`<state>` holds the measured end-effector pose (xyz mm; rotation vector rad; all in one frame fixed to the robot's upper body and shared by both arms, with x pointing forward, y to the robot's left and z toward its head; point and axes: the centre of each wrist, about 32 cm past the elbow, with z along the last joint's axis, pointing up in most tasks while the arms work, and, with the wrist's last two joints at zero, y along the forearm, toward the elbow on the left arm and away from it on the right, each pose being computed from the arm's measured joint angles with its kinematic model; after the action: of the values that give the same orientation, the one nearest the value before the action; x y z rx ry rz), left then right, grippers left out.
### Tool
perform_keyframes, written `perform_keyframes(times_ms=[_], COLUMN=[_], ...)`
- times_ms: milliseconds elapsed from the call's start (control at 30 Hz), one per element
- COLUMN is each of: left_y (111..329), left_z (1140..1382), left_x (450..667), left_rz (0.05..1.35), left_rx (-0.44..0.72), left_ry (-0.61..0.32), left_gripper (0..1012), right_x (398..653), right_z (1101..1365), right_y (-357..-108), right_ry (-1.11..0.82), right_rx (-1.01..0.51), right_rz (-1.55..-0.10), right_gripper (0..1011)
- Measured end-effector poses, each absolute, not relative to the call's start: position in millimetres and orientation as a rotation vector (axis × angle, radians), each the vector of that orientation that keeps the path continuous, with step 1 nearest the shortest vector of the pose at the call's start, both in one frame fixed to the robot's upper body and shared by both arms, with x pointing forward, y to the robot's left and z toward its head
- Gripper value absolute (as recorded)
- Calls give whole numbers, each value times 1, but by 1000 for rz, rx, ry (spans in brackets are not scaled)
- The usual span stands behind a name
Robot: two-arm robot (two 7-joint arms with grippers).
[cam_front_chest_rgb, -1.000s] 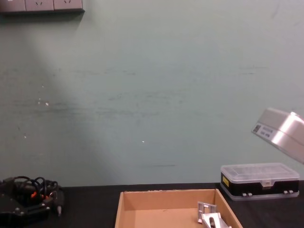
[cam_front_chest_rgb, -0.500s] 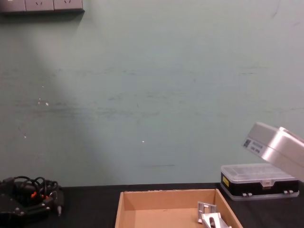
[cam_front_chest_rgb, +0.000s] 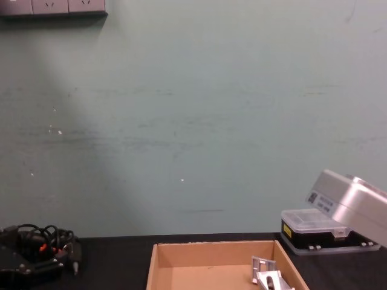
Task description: Use one hand to pick up the angle iron from the table and place it into the box.
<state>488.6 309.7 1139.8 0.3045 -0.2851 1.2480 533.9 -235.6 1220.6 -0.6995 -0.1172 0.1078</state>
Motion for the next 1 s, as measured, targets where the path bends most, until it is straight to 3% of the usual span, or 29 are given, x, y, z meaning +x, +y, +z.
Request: perform_keyframes(times_ms=[200,333,867,1000], left_y=[310,310,310,310], left_z=[1140,1140,1140,1140], left_x=[489,489,489,489], left_rz=[1248,1248,1248,1248], left_rx=[304,304,304,304], left_ry=[-285,-285,-285,-285], left_gripper=[1000,1000,1000,1000], right_x=[534,534,535,535], right_z=[1220,1219,1217,1216], right_y=[-235,-233,-232,-231], right_ry=[-124,-126,-129,-128], right_rx=[-709,-711,-700,-697], right_rz=[85,74,56,54], right_gripper=[1002,946,474,473])
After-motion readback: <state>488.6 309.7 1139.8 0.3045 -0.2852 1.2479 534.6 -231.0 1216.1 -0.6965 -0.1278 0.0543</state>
